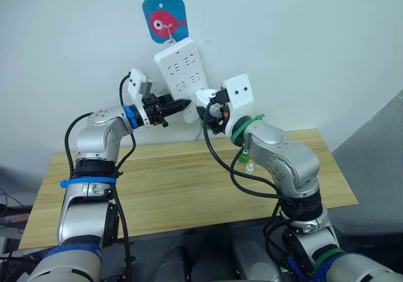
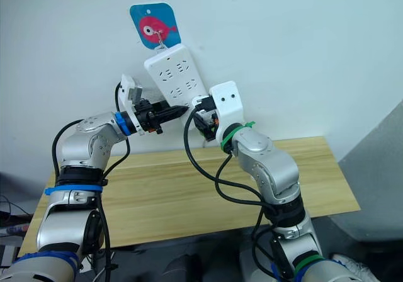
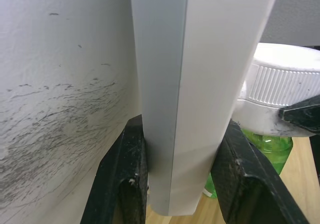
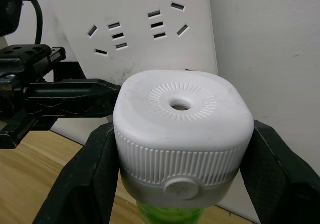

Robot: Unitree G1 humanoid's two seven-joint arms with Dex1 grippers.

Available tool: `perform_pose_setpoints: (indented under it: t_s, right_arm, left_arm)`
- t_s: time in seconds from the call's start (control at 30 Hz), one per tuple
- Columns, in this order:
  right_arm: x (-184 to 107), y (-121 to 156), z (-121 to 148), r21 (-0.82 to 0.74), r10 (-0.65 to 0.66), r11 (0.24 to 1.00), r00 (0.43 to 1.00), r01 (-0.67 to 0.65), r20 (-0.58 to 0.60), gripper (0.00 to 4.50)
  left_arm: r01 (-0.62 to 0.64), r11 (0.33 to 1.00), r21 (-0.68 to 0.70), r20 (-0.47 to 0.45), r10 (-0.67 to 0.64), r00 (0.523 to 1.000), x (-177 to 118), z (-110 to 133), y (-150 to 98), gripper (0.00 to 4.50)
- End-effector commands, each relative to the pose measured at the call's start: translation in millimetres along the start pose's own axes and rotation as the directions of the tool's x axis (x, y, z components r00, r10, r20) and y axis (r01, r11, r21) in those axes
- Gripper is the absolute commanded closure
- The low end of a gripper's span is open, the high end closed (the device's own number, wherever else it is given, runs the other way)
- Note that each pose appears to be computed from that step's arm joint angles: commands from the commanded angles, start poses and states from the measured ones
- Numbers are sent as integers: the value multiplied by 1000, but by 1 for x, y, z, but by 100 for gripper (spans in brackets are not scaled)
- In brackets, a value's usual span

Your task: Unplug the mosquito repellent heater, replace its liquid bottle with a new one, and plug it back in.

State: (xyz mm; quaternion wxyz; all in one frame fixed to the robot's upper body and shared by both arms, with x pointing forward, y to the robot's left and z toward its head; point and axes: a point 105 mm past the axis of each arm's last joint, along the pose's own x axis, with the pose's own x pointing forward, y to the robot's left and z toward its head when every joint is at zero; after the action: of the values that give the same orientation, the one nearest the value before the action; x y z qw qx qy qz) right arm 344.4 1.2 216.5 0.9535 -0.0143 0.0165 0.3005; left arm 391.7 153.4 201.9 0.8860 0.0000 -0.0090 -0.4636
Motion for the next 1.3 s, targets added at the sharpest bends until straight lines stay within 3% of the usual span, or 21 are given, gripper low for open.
perform_pose_setpoints:
  t_s: [0.03, 0.83, 0.9, 1.0, 1.3]
  right_arm:
    - [6, 0, 15, -17, 9, 1000, 999, -8, 50, 152]
    - [23, 6, 13, -37, 73, 997, 997, -72, 33, 152]
    - [21, 3, 14, -37, 58, 998, 998, -56, 39, 78]
    - [17, -2, 13, -46, 42, 998, 999, -40, 35, 5]
    - [-17, -3, 7, -106, 103, 989, 995, -102, 5, 0]
  left_arm:
    - [93, 995, 37, 30, -95, 995, 9, 11, -18, 320]
    - [75, 997, 35, 18, -75, 997, 4, 7, -15, 320]
    - [42, 998, 44, 23, -43, 999, 2, 8, -8, 320]
    - [10, 999, 47, 30, -12, 999, 1, 10, -2, 320]
    - [-100, 994, 43, 56, 97, 994, -12, 14, 20, 320]
